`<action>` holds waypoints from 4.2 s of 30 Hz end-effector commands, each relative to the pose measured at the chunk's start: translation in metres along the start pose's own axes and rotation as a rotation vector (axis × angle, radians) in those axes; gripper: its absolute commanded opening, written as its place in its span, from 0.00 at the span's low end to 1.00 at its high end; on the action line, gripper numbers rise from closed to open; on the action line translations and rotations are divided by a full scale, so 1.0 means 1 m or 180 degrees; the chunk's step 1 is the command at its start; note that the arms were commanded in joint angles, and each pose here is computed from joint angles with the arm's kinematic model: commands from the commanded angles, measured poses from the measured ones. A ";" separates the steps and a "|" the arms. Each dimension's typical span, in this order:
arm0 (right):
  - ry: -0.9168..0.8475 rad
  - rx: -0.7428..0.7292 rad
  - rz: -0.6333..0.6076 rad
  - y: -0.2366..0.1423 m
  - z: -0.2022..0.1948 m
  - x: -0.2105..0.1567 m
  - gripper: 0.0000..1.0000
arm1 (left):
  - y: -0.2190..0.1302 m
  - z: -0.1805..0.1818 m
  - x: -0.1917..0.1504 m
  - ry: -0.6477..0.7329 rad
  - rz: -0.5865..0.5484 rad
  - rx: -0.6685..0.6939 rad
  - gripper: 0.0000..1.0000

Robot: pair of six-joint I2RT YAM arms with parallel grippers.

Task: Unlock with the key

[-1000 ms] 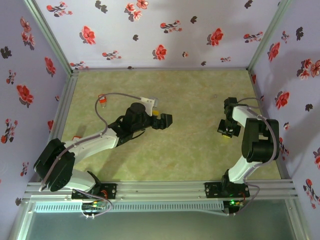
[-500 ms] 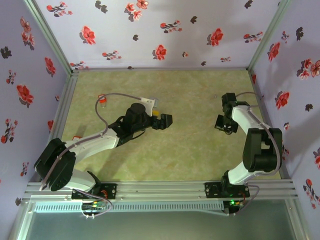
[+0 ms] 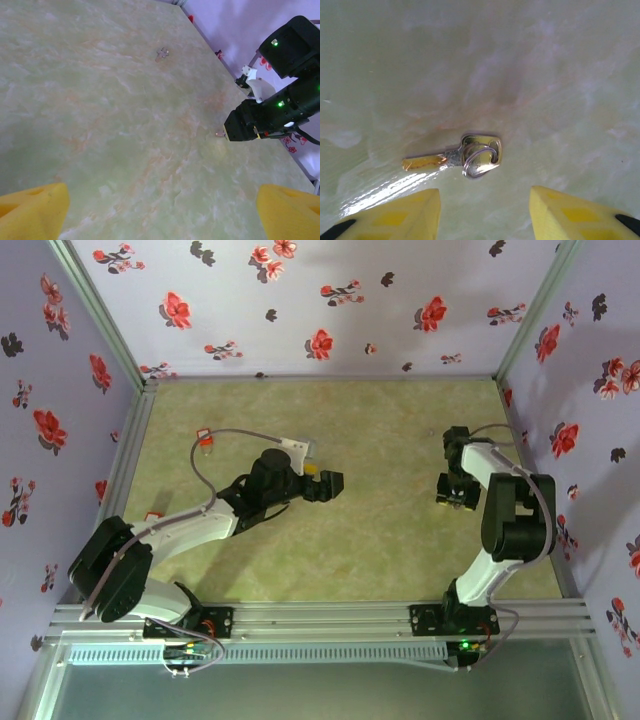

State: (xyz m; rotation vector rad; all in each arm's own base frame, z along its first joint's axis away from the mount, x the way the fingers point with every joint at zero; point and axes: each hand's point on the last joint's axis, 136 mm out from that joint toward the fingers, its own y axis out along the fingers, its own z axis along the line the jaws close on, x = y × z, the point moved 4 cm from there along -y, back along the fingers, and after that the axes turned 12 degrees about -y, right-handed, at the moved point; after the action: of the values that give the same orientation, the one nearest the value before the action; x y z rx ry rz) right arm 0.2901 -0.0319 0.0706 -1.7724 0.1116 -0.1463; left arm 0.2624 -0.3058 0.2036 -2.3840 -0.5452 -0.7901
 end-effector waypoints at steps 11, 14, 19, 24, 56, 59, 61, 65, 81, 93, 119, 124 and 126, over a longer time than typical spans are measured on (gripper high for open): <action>0.0132 -0.0022 -0.0041 0.010 -0.011 0.007 0.27 | -0.004 -0.009 0.005 0.0072 -0.0076 -0.0098 0.96; 0.0142 0.0022 -0.0039 0.012 -0.009 0.007 0.26 | -0.004 -0.009 0.004 0.0073 -0.0074 -0.0096 0.96; 0.0153 0.0135 -0.0073 0.013 -0.005 0.007 0.29 | -0.003 -0.008 0.004 0.0078 -0.0070 -0.0089 0.96; 0.0166 0.0258 -0.0152 0.007 -0.001 0.008 0.33 | -0.003 -0.008 0.004 0.0061 -0.0074 -0.0093 0.96; 0.0214 0.0329 -0.0016 0.016 0.003 -0.005 0.05 | -0.004 -0.007 0.003 0.0071 -0.0084 -0.0102 0.96; 0.0214 0.0338 -0.0031 0.014 0.003 -0.005 0.01 | -0.004 -0.007 0.003 0.0073 -0.0084 -0.0103 0.96; 0.0215 0.0358 -0.0043 0.011 0.004 -0.006 0.00 | -0.003 -0.006 0.002 0.0073 -0.0081 -0.0099 0.96; 0.0222 0.0399 -0.0114 0.000 0.004 -0.007 0.00 | -0.003 -0.007 0.003 0.0067 -0.0083 -0.0106 0.96; 0.0072 0.1205 -0.0954 -0.099 0.049 0.003 0.00 | 0.004 -0.031 0.017 -0.0495 -0.0001 -0.0348 0.95; -0.0104 0.2520 -0.2080 -0.220 0.113 0.019 0.00 | 0.027 -0.070 0.031 -0.2191 0.0391 -0.0929 0.90; -0.0520 0.3299 -0.2346 -0.252 0.187 -0.022 0.00 | 0.062 -0.032 0.038 -0.4169 -0.0024 -0.1251 0.88; -0.0600 0.3353 -0.2302 -0.251 0.196 -0.027 0.00 | 0.062 -0.032 0.045 -0.4198 -0.0071 -0.1301 0.86; -0.0620 0.3374 -0.2293 -0.250 0.198 -0.030 0.00 | 0.062 -0.030 0.047 -0.4212 -0.0097 -0.1302 0.83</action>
State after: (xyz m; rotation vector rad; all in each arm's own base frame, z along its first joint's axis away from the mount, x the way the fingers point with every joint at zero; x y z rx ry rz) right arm 0.2959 0.2097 0.2707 -0.7329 -0.6388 -0.4549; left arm 0.3090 -0.3650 0.2257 -3.0004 -0.8932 0.8884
